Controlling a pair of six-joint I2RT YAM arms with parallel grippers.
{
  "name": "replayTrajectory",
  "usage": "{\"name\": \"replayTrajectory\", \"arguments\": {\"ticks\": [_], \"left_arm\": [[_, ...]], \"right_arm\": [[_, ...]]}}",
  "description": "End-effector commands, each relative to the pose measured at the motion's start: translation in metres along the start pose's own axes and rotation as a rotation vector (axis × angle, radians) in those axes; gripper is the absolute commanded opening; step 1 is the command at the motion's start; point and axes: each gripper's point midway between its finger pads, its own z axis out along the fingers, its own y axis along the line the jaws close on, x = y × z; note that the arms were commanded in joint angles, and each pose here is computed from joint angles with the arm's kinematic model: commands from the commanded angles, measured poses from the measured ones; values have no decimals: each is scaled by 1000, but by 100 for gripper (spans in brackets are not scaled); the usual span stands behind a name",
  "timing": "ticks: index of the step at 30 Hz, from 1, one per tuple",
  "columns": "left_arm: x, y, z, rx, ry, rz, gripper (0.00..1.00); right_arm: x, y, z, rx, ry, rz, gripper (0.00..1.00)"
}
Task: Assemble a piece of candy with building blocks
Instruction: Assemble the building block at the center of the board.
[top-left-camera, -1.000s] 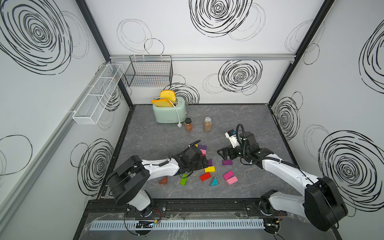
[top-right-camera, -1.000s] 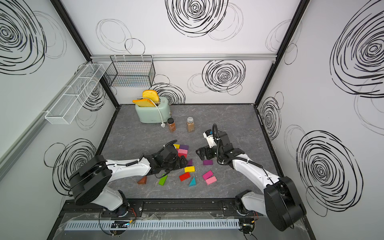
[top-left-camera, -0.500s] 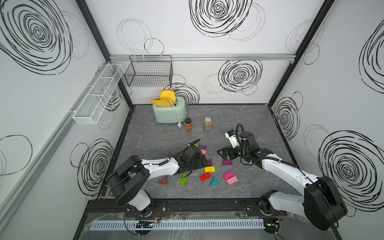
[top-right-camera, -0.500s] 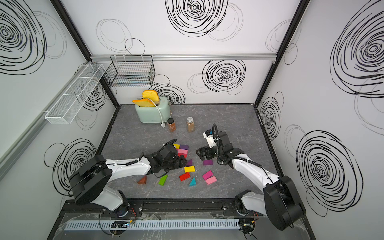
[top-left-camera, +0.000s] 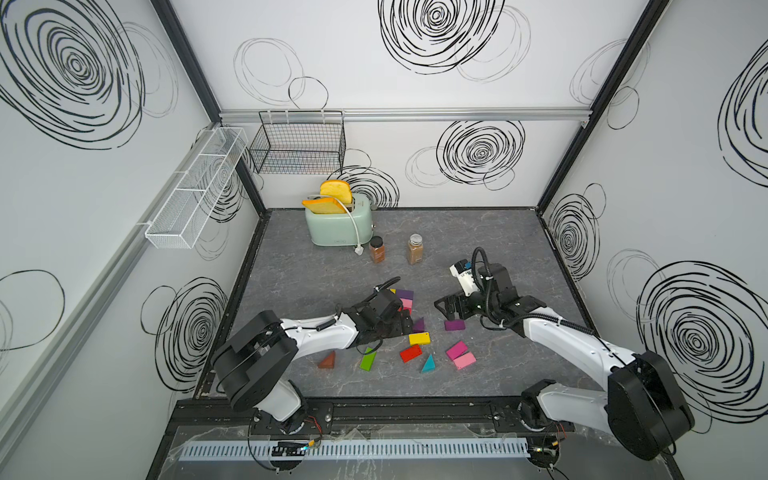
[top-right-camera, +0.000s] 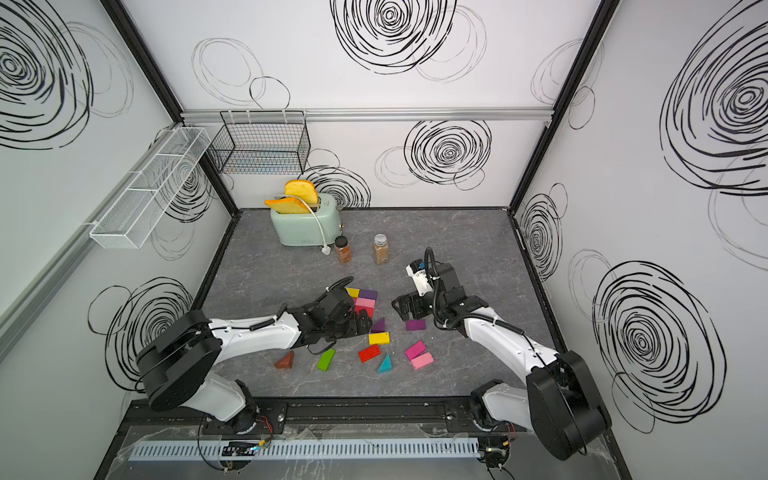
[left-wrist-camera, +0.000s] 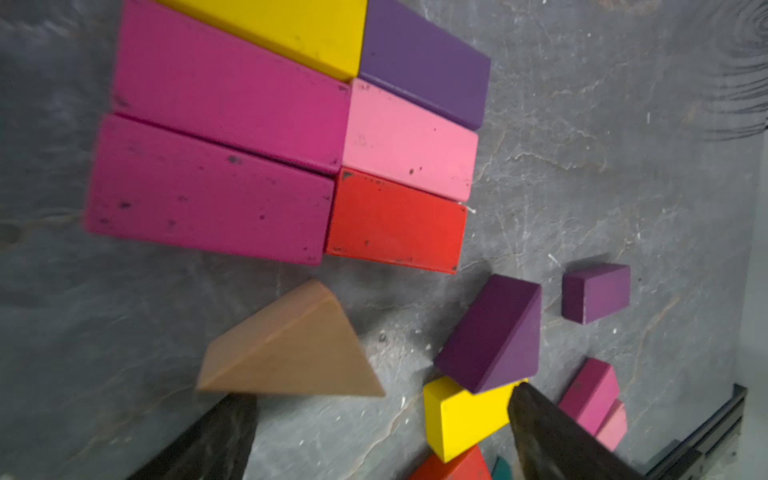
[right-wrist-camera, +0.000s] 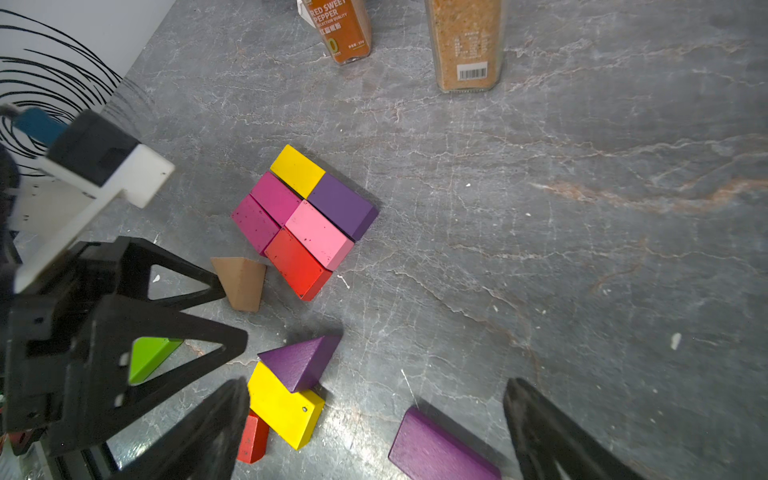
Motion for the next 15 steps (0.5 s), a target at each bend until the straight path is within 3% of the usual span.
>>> {"name": "replayTrajectory", "arguments": {"ticks": [1,4,10,15], "left_arm": [[-15,7,-35,-93,-51,72,98],[-20,38,-58,-205,-68,68,98],[-17,117,-93,-469,-138,-82,98],[5,160,-110,-627,-126,-190,98]], "right_arm": [[-7,0,-6,8,-21,-22,99],[-5,4,-5,-14,-21,-22,99],[-8,18,-11,-85,-63,-23,99],[-8,32,-10,-157,-59,-34,99]]}}
